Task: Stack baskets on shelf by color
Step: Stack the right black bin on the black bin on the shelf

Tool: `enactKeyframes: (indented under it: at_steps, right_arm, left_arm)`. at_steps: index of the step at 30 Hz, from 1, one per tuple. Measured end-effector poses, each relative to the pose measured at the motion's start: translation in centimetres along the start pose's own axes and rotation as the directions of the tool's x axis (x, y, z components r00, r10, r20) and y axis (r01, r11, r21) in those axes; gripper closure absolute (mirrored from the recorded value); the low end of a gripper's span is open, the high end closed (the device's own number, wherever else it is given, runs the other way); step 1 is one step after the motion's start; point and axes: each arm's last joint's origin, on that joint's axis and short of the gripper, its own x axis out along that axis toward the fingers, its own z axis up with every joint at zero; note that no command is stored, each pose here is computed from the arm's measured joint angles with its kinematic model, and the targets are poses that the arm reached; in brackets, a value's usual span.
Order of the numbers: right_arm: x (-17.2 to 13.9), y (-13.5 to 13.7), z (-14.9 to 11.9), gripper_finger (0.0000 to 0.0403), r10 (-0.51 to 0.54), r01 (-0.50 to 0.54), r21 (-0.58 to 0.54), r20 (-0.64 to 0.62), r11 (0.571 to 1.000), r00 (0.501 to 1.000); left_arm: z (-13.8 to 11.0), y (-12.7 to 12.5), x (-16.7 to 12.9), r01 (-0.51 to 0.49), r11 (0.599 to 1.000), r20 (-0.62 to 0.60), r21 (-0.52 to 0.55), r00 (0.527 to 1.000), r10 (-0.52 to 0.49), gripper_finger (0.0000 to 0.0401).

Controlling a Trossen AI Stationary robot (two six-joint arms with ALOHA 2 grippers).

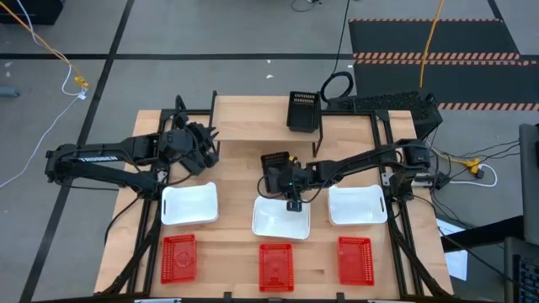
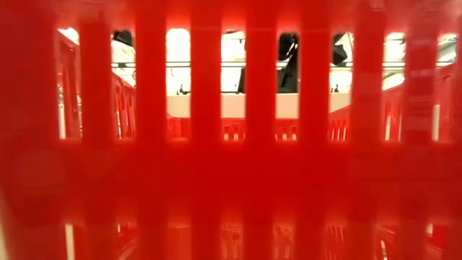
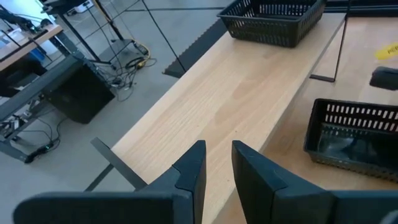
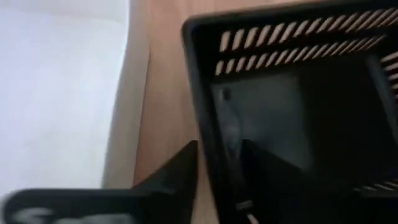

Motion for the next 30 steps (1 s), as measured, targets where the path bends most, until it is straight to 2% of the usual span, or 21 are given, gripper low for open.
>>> enactKeyframes:
  at_steps: [2, 3, 7, 10, 13, 15, 16, 18, 20, 21, 23, 26, 30]
  right_arm:
    - [-1.1, 0.0, 0.4, 0.0377, 0.002, -0.001, -0.029, 0.027, 1.000, 1.000]
    - [-1.9, 0.0, 0.7, 0.0388, 0.008, -0.006, -0.037, 0.047, 0.999, 0.999]
    - [-6.0, 0.0, 2.5, 0.0397, 0.106, -0.104, -0.022, 0.169, 0.994, 0.980]
    - [-10.2, 0.6, 5.1, 0.0399, 0.186, -0.181, -0.044, 0.319, 0.982, 0.929]
    - [-14.3, 1.6, 7.5, 0.0399, 0.192, -0.127, -0.174, 0.437, 0.976, 0.878]
    - [-16.7, 1.6, 8.8, 0.0400, 0.105, 0.011, -0.236, 0.473, 0.972, 0.875]
    - [-17.8, 1.2, 9.3, 0.0400, 0.016, 0.114, -0.245, 0.471, 0.963, 0.882]
    - [-19.7, 0.0, 10.0, 0.0400, -0.176, 0.309, -0.241, 0.451, 0.920, 0.875]
    - [-20.9, -2.1, 10.2, 0.0401, -0.348, 0.457, -0.209, 0.407, 0.865, 0.844]
    - [-21.1, -3.3, 10.1, 0.0401, -0.396, 0.491, -0.199, 0.378, 0.848, 0.837]
    - [-20.9, -5.3, 9.7, 0.0401, -0.436, 0.510, -0.186, 0.328, 0.840, 0.838]
    - [-20.3, -8.4, 8.4, 0.0402, -0.479, 0.514, -0.170, 0.209, 0.841, 0.853]
    - [-20.3, -11.6, 7.2, 0.0402, -0.472, 0.488, -0.125, 0.134, 0.864, 0.871]
  left_arm:
    - [0.0, 0.0, 0.0, 0.000, 1.000, -0.001, 0.001, 1.000, 0.000, 0.0320]
    - [0.0, 0.0, 0.0, 0.000, 1.000, -0.001, 0.001, 1.000, 0.000, 0.0320]
    - [0.0, 0.0, 0.0, 0.000, 1.000, -0.004, 0.003, 1.000, 0.000, 0.0320]
    - [-0.1, 0.0, 0.0, -0.001, 1.000, -0.005, 0.003, 1.000, 0.001, 0.0320]
    - [0.0, 0.0, 0.0, -0.001, 1.000, 0.002, -0.001, 1.000, 0.001, 0.0320]
    - [0.0, 0.0, 0.0, -0.001, 1.000, 0.003, -0.002, 1.000, 0.001, 0.0320]
    - [0.0, 0.0, 0.0, -0.001, 1.000, 0.002, -0.003, 1.000, 0.001, 0.0320]
    - [0.0, 0.0, 0.0, 0.000, 1.000, 0.001, -0.002, 1.000, 0.000, 0.0320]
    - [0.0, 0.0, 0.0, 0.008, 1.000, -0.001, 0.000, 1.000, -0.008, 0.0320]
    - [0.0, 0.0, 0.0, 0.008, 1.000, -0.001, 0.000, 1.000, -0.008, 0.0320]
    - [0.0, 0.0, 0.0, 0.009, 1.000, -0.003, 0.002, 1.000, -0.009, 0.0320]
    - [-0.1, 0.0, 0.0, 0.011, 1.000, -0.013, 0.005, 1.000, -0.011, 0.0320]
    - [-0.3, 0.0, 0.0, 0.012, 1.000, -0.024, 0.013, 1.000, -0.012, 0.0320]
